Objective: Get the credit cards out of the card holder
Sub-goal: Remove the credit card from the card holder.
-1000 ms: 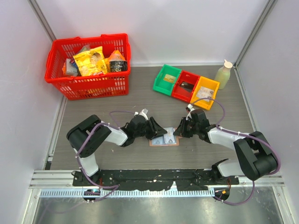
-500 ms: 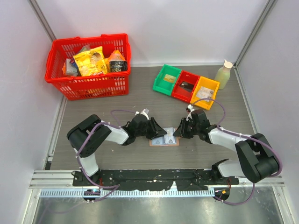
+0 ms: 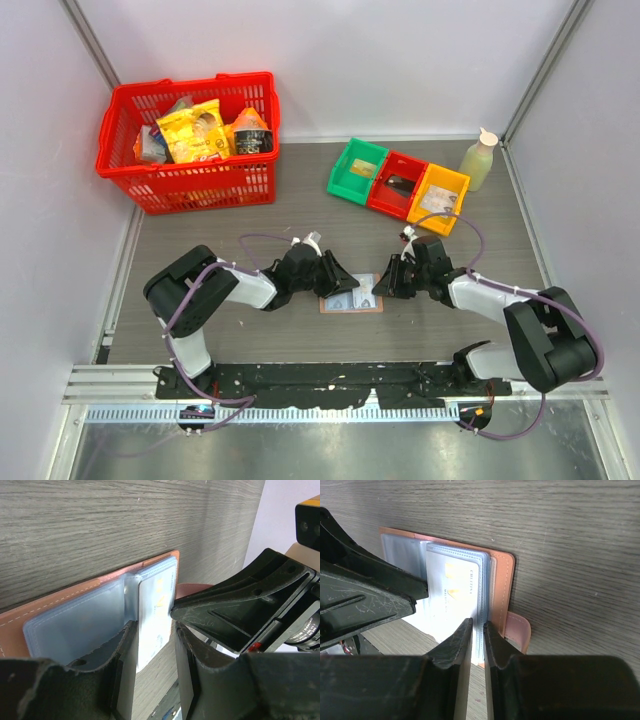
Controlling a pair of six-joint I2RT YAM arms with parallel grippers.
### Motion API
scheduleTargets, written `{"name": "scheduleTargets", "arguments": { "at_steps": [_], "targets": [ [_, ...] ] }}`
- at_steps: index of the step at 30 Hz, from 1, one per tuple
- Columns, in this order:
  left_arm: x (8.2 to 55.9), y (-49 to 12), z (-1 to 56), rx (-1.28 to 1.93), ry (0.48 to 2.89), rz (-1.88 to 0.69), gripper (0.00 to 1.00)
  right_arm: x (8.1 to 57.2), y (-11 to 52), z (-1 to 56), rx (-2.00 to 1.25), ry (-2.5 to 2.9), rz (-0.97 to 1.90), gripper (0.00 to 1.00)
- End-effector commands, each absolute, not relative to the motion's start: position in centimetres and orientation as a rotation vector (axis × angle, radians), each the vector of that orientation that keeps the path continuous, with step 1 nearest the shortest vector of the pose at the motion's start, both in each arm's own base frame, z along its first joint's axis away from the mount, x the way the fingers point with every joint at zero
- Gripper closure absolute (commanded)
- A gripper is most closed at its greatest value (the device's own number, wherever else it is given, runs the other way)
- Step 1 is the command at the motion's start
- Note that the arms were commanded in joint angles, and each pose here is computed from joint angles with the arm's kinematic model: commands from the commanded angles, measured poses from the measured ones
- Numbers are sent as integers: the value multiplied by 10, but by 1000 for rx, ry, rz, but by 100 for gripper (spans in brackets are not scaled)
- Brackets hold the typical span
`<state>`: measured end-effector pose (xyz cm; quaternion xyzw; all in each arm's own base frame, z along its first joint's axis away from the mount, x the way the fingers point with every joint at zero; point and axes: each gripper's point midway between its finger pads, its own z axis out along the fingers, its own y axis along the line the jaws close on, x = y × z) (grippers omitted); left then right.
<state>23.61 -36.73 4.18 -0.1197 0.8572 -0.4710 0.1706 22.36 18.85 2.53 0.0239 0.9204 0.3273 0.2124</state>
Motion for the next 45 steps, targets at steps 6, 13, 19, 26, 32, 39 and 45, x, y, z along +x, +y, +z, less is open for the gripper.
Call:
{"name": "scheduleTargets", "arguments": {
  "at_steps": [6, 13, 19, 26, 32, 39, 45],
  "targets": [
    [236, -380, 49, -275, 2421, -1372, 62, 216, 198, 19, 39, 2549, 1014, 81],
    [230, -386, 63, -250, 2390, -1463, 62, 214, 199, 17, 44, 2558, 1034, 81],
    [230, -392, 90, -245, 2295, -1582, 64, 212, 198, 12, 55, 2573, 1027, 83],
    [225, -401, 105, -189, 2238, -1669, 65, 211, 199, 8, 67, 2581, 1039, 85],
    [219, -404, 118, -145, 2167, -1739, 71, 210, 199, 5, 68, 2587, 1036, 86],
    [216, -402, 95, -139, 2225, -1693, 74, 209, 199, 4, 61, 2597, 1039, 85],
    [212, -398, 59, -142, 2335, -1605, 72, 210, 200, 6, 57, 2595, 1046, 86]
  ]
}}
